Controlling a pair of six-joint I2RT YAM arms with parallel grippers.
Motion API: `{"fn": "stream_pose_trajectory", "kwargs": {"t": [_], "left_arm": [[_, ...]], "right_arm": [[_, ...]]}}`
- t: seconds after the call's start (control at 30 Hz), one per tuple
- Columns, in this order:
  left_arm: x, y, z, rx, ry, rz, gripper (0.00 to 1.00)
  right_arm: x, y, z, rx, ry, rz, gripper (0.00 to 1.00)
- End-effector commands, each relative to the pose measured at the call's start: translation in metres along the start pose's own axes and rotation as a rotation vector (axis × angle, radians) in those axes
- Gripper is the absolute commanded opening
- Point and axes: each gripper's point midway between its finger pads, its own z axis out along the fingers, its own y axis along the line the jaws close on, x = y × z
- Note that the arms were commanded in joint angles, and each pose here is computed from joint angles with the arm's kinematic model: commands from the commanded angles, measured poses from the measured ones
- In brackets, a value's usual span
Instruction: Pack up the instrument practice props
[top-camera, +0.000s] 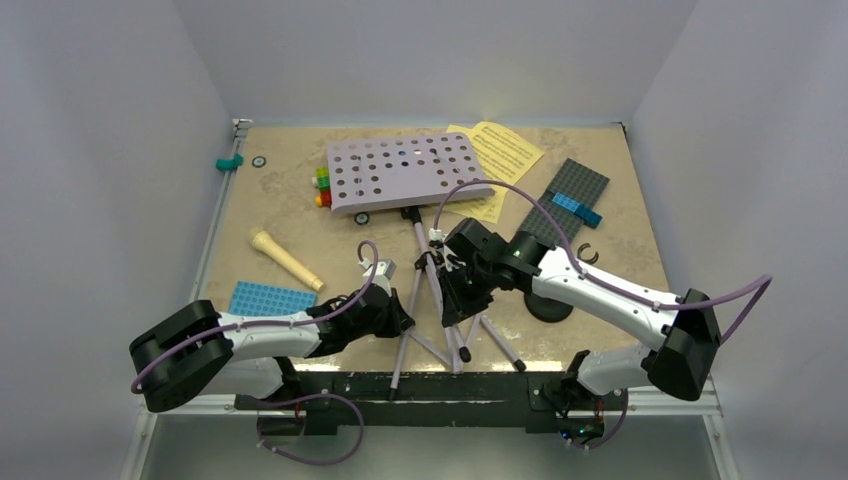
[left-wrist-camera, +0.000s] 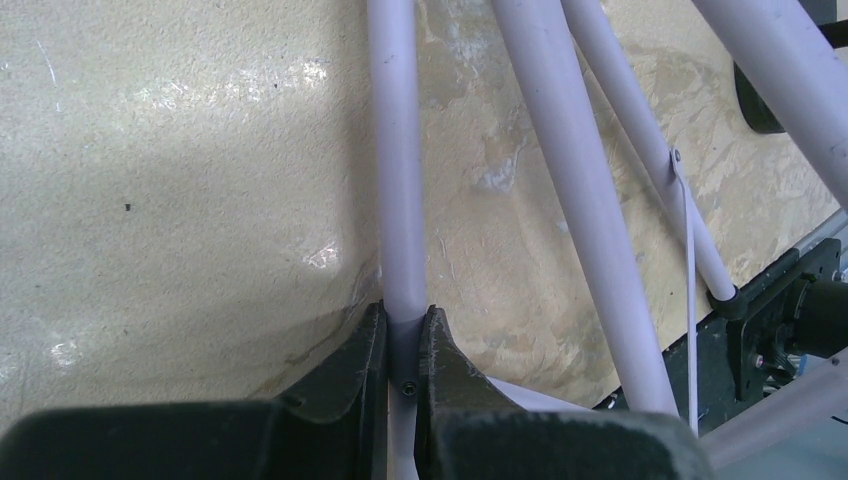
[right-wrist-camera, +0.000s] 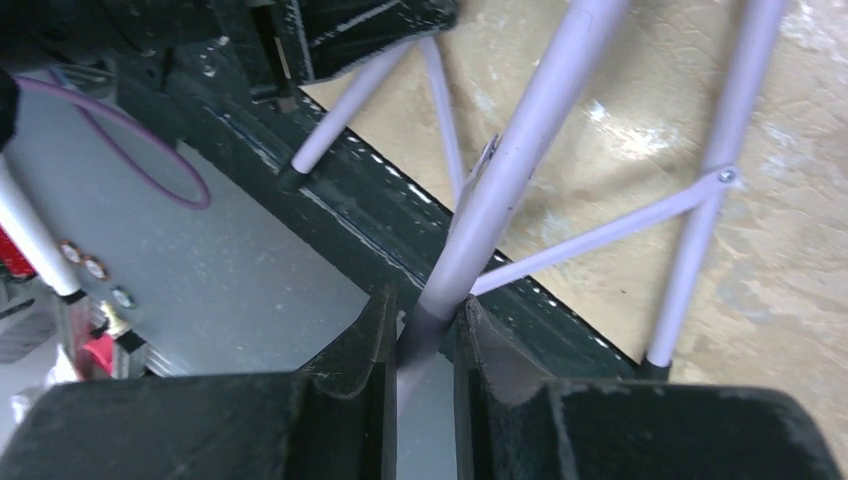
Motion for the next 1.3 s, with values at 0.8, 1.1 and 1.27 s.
{"fn": "stream_pose_trajectory", "kwargs": {"t": [0.8,1.1,1.27], "left_arm": [[-0.078,-0.102,-0.032,0.369,-0.253,-0.049,0.00],[-0.081,-0.092,-0.039,0.312,-0.260,-0.042,0.00],[-0.086,-0.073,-0.043,0.226,-0.303,-0.023,0.00]], "right_arm": [[0.069,-0.048,0.114,0.081,0.237,-0.102,0.00],[0.049,-0.041,0.093,0.094,0.169,-0.129,0.00],[0.034,-0.044,0.045,0.189,0.133,-0.190,0.00]]}}
